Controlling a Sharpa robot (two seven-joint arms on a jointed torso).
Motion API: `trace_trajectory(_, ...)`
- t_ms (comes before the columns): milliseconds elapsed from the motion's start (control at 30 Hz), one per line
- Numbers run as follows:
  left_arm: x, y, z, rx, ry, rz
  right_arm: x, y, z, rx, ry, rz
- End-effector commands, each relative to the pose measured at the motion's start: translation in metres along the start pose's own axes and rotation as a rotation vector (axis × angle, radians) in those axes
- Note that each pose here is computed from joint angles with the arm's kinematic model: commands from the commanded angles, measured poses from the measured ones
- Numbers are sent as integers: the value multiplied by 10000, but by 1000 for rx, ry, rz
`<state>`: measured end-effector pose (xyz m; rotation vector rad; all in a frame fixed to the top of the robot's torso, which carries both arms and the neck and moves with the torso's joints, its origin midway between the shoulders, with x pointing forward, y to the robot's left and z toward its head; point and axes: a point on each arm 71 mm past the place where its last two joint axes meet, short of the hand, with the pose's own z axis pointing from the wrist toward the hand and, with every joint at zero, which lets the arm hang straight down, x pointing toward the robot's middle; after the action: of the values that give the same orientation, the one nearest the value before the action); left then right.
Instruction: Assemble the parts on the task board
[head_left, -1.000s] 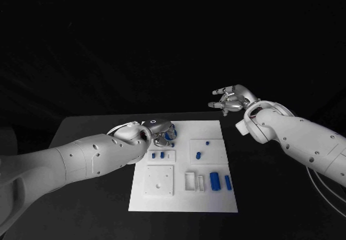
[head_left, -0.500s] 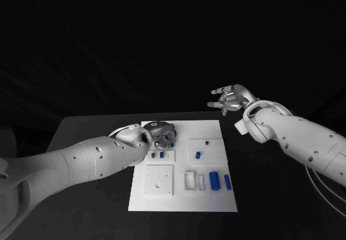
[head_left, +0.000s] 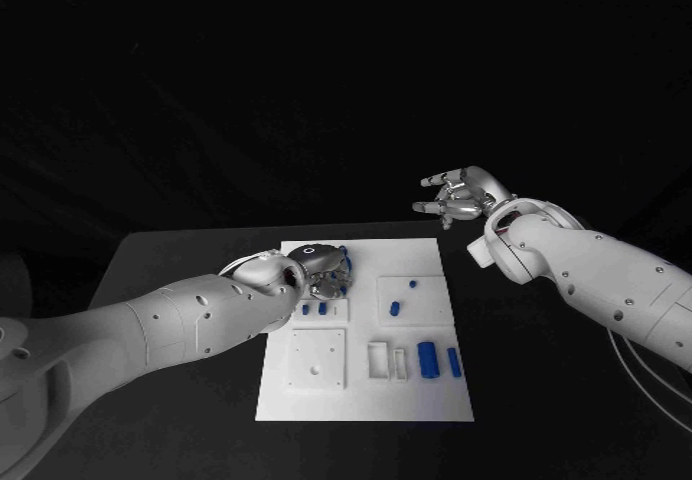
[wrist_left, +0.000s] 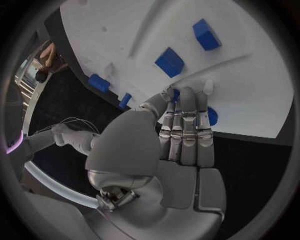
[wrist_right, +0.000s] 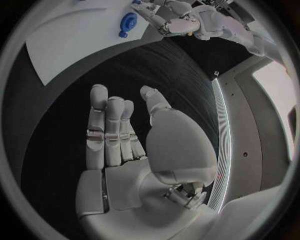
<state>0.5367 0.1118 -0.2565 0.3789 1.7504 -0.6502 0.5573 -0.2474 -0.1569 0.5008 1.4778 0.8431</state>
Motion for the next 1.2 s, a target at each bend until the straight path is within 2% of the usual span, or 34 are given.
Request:
trace_trajectory(33, 31, 22, -5, 3, 13, 0, 5, 13, 1, -11, 1, 3)
trace_trajectory(633, 40, 46, 22, -9, 24, 1, 16, 19, 6, -12, 3, 4)
trace_trajectory(967, 15, 57, 12, -5, -11, 2, 19, 20, 7, -13, 3, 5)
trace_trajectory(1200, -1, 69, -27, 5, -36, -20, 23, 21, 10, -14, 3, 6)
